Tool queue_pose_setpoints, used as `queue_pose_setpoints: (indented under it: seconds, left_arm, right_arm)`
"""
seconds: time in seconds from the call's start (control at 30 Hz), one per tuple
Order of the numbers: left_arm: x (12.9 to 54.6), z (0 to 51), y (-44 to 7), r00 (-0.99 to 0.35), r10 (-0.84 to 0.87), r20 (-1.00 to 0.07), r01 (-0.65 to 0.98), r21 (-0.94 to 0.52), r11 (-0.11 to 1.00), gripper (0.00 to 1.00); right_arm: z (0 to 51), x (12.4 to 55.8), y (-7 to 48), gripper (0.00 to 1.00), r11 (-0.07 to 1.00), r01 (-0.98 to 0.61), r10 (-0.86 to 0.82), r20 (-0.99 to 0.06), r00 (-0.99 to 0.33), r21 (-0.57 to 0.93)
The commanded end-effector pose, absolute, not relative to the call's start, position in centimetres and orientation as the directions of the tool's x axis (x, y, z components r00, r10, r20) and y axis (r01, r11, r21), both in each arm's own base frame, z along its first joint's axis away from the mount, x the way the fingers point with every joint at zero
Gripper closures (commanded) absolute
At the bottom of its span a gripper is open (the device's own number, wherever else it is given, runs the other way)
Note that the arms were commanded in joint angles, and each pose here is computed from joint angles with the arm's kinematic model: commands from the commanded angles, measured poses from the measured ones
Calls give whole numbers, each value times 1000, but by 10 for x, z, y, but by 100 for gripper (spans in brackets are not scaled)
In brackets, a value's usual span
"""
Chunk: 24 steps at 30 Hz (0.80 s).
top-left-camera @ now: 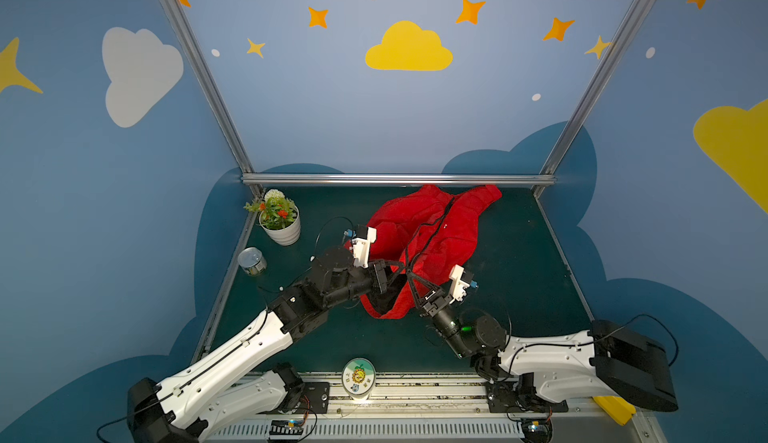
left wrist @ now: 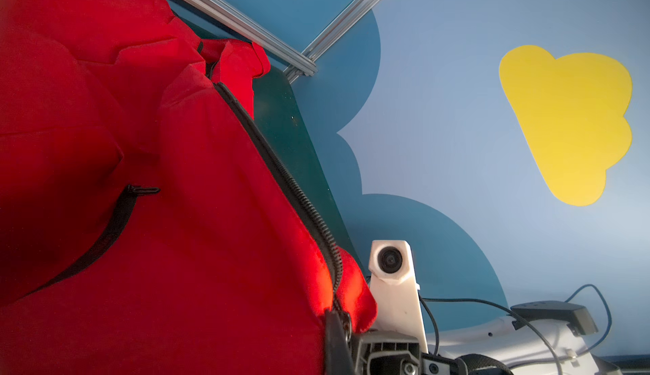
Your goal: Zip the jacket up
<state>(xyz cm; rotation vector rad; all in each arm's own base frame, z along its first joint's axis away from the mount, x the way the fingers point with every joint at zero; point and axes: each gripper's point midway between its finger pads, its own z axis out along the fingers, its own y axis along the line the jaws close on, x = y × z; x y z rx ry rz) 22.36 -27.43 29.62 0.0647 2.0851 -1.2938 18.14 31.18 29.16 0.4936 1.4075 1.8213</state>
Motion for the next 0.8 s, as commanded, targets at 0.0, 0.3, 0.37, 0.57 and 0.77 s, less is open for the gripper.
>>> queue_pose_setpoints:
  seconds: [0.0, 0.3, 0.37, 0.57, 0.77]
  left_arm:
    - [215, 293, -271, -780, -289, -554, 368, -781, 505, 97]
    - [200, 286, -269, -759, -170, -629, 466, -707, 532, 97]
    - [196, 282, -272, -749, -122, -651, 510, -684, 521, 97]
    - [205, 280, -272, -765, -162, -623, 490, -727, 481, 97]
    - [215, 286, -271, -776, -256, -577, 444, -786, 429, 93]
  right_arm:
    - [316, 204, 282, 100, -142, -355, 848, -72, -525, 924]
    - [306, 215, 287, 100, -134, -336, 837, -75, -542, 932]
    - [295, 219, 293, 100, -95, -299, 817, -98, -568, 949]
    - [294, 215, 290, 100, -12, -322, 800, -185, -571, 947]
    - [282, 214, 294, 100, -32, -291, 786, -156, -598, 956]
